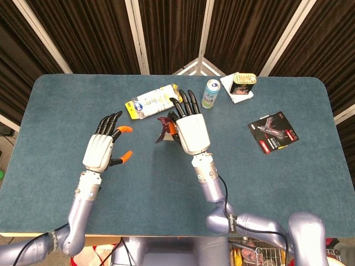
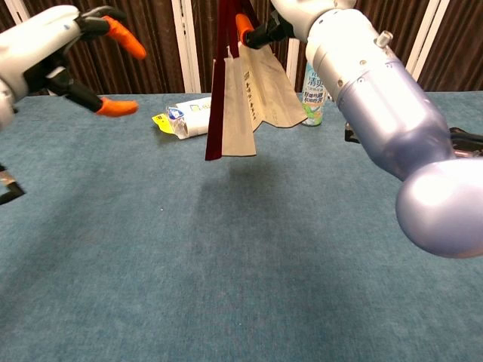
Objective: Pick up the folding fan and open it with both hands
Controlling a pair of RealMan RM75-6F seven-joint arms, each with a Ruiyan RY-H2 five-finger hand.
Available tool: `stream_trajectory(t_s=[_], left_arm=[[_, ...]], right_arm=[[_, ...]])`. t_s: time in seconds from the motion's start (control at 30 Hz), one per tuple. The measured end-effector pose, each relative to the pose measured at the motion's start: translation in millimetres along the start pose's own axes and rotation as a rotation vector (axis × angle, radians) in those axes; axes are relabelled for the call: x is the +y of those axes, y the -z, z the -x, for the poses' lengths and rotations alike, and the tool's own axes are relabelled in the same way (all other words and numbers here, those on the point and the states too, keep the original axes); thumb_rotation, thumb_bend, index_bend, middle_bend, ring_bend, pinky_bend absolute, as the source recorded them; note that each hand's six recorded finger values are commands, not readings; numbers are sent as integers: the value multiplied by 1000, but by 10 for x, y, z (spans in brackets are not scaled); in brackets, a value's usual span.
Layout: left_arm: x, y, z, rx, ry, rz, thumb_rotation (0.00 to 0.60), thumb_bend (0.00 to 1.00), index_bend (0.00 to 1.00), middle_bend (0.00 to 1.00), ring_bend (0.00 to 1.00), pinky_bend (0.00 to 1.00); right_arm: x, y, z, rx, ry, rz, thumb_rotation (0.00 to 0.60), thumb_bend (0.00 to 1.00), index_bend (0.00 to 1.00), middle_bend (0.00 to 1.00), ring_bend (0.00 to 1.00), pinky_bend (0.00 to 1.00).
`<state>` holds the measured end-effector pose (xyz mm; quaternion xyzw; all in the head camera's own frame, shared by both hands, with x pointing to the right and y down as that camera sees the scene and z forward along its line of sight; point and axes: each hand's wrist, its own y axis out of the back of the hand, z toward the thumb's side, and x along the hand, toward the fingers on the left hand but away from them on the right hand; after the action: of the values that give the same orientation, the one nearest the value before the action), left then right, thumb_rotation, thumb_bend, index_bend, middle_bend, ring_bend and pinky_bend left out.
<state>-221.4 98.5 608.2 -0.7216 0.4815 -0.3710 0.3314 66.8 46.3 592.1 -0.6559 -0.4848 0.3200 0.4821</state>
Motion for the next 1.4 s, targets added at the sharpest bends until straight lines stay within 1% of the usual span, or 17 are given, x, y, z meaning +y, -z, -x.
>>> stream_trajectory(t_s=[0.27,0.6,0.93,1.17,1.4], left_arm=[[-102,-133,-142,19,-21,47,600,361,385,2,0,0],[-276,-184,-260,77,-7,101,600,397,411,3,0,0],[-399,-305,-338,71,5,114,600,397,423,3,0,0],[-463,-327,-385,82,8,120,600,397,437,8,0,0],[-571,-372,-425,91,22,135,600,423,457,16,0,0]], right_arm=[[69,-46,40,1,10,0,600,720,750,247,28,0],[123,-49,63,0,14,1,600,719,751,248,28,0],[160,-84,94,11,19,-4,600,720,751,249,28,0],[198,-151,138,22,30,1,600,720,751,250,28,0],[252,-177,161,21,40,11,600,720,752,258,28,0]])
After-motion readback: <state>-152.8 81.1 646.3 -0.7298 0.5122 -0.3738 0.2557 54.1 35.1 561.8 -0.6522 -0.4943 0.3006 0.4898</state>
